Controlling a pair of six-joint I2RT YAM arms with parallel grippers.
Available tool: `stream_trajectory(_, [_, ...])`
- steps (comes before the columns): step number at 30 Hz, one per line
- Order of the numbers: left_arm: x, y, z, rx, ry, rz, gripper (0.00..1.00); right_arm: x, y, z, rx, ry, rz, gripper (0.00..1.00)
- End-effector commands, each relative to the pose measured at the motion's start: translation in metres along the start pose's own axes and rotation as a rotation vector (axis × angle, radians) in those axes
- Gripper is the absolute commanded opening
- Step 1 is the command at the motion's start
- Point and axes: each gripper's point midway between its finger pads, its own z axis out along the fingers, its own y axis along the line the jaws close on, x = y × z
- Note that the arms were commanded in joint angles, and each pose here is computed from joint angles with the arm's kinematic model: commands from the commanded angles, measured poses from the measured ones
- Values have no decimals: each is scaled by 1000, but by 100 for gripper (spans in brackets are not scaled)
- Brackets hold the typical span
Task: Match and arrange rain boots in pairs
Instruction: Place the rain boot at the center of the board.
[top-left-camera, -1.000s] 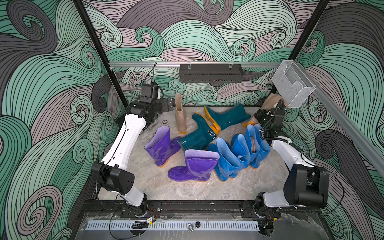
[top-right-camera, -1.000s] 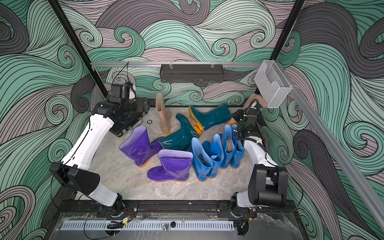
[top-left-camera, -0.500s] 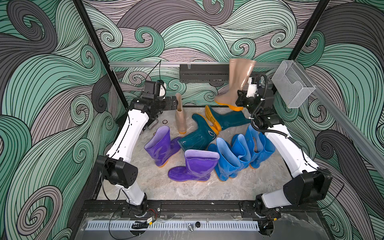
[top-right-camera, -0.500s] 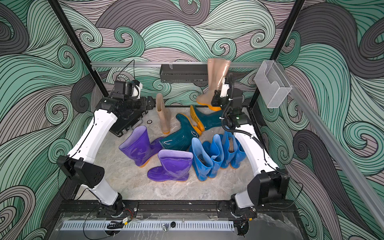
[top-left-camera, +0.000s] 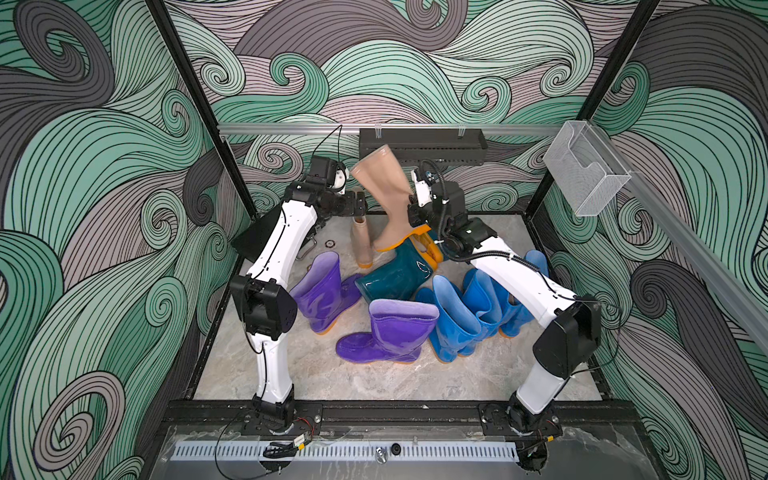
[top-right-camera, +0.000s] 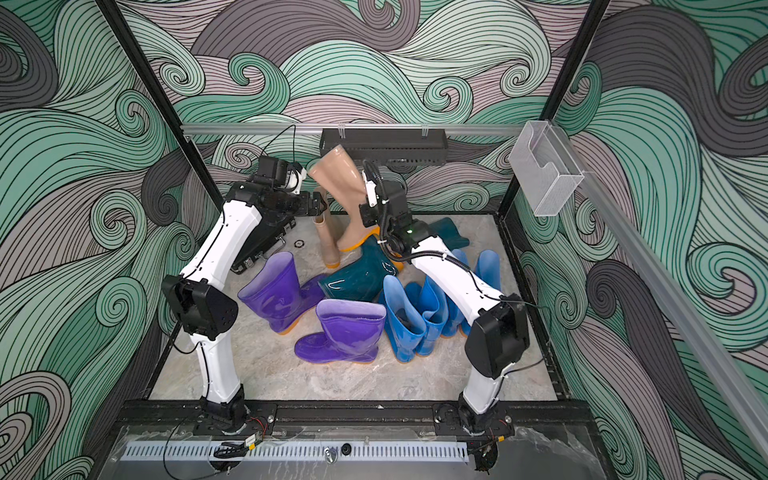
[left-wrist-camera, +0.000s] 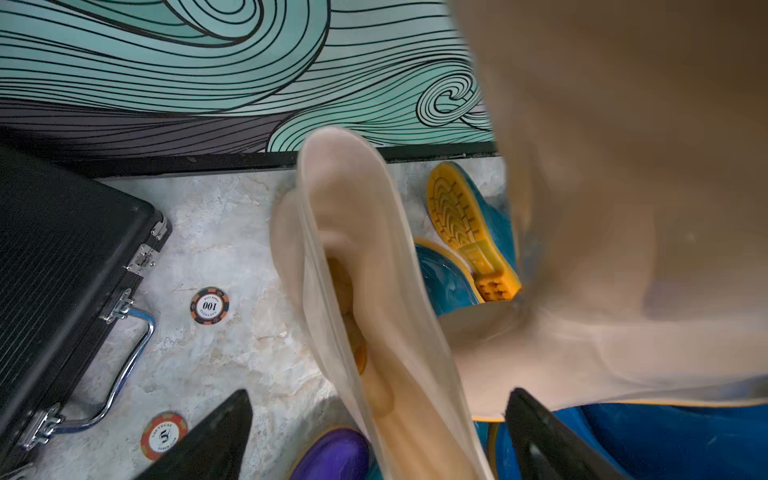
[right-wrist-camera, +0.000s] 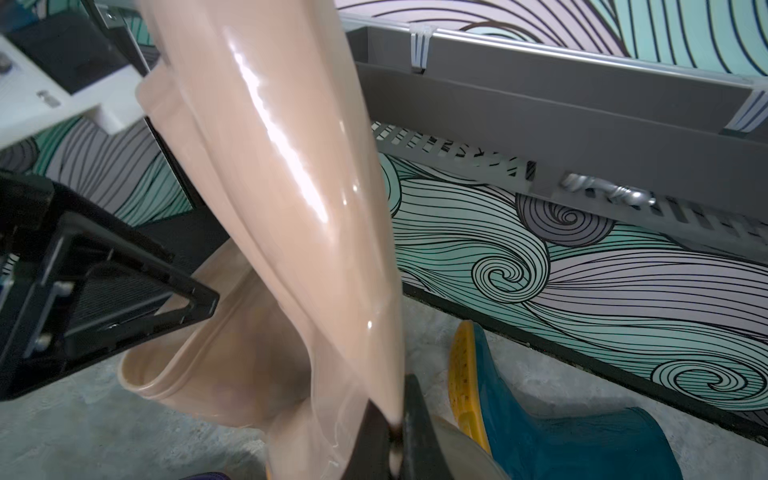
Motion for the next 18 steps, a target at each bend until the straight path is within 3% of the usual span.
stream_trajectory(1, [6, 10, 3, -55, 37, -14, 91, -75, -19, -21, 111, -210, 55, 0])
stream_trajectory(8, [9, 15, 20, -38, 59, -39, 82, -80, -25, -2, 192, -186, 135, 0])
stream_trajectory(10, [9, 14, 26, -29, 61, -42, 74, -84, -16, 8, 155, -211, 141, 0])
stream_trajectory(12, [9, 20, 32, -44, 69, -55, 56, -88, -5, 15, 119, -248, 138, 0])
stream_trajectory(16, [-1, 45, 24, -121, 32, -136, 2, -90, 7, 33, 138, -278, 138, 0])
stream_trajectory(18, [-9, 53, 13, -147, -8, -150, 0, -91, 10, 41, 166, -284, 141, 0])
